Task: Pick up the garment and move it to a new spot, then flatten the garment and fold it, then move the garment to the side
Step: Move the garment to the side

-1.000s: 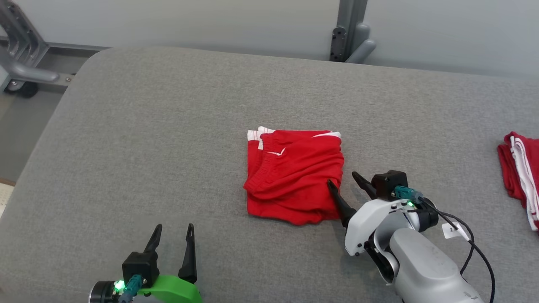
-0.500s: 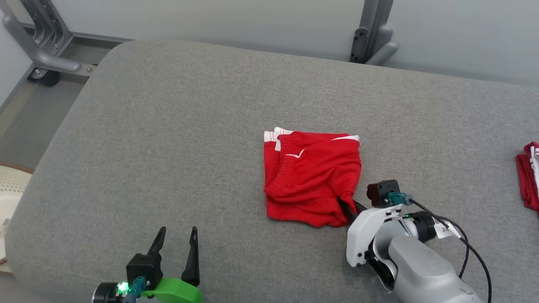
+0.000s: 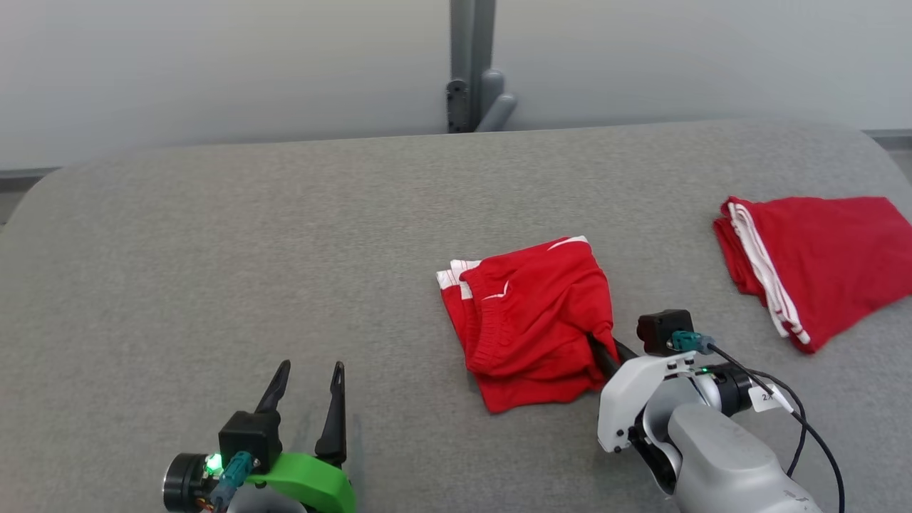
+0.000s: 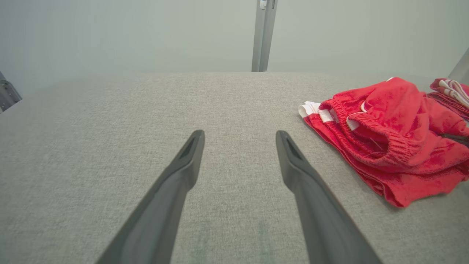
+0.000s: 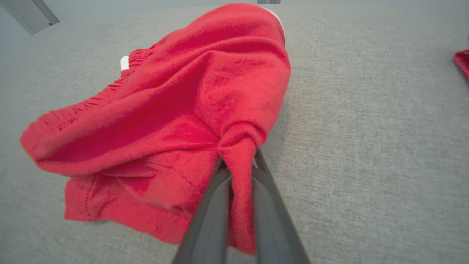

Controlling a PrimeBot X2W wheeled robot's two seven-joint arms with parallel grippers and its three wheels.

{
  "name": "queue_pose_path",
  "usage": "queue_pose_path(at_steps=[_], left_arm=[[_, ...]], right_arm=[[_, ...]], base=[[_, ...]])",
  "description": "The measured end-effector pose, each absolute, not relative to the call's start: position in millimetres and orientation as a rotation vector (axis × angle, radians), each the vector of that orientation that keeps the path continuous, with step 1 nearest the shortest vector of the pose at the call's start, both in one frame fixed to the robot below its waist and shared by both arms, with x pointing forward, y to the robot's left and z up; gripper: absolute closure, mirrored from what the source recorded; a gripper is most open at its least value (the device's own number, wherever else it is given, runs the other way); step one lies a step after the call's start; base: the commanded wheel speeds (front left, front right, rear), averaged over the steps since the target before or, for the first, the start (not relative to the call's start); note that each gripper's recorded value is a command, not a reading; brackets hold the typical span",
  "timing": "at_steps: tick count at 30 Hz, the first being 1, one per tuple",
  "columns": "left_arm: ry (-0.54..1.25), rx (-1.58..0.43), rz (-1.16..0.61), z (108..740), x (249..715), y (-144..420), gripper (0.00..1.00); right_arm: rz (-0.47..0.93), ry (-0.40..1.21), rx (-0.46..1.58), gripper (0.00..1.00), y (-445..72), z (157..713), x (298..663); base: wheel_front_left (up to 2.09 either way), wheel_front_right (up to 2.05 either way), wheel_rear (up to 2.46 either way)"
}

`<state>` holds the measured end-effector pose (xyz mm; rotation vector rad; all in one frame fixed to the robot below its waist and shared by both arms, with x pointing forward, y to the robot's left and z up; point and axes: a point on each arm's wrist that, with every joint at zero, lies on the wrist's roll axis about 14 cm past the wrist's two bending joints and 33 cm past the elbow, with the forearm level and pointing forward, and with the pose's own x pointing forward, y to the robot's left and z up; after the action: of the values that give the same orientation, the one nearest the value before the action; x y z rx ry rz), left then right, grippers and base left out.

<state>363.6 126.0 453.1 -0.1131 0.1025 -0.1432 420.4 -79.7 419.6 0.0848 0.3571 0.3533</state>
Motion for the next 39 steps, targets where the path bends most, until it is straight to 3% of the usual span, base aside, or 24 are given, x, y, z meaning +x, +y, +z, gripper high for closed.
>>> queue_pose_path(at_steps=[9, 20, 25, 32, 39], left_arm=[[0.065, -0.113, -0.408, 469, 403, 33, 0.00], [0.085, -0.129, -0.646, 462, 414, -55, 0.00], [0.131, -0.141, -0.678, 445, 417, -66, 0.00], [0.153, -0.140, -0.648, 433, 424, -52, 0.00], [0.171, -0.121, -0.557, 421, 433, -17, 0.00]], right_arm=[[0.163, 0.312, 0.112, 1.00, -156, 428, 399], [-0.016, 0.311, 0.126, 1.00, -219, 425, 369], [0.007, 0.305, 0.046, 1.00, -225, 433, 386], [0.040, 0.234, -0.121, 1.00, -246, 476, 446], [-0.086, 0.274, -0.241, 1.00, -319, 491, 479]], base=[[0.00, 0.00, 0.00], [0.00, 0.00, 0.00], [0.00, 0.00, 0.00], [0.00, 0.00, 0.00], [0.00, 0.00, 0.00]])
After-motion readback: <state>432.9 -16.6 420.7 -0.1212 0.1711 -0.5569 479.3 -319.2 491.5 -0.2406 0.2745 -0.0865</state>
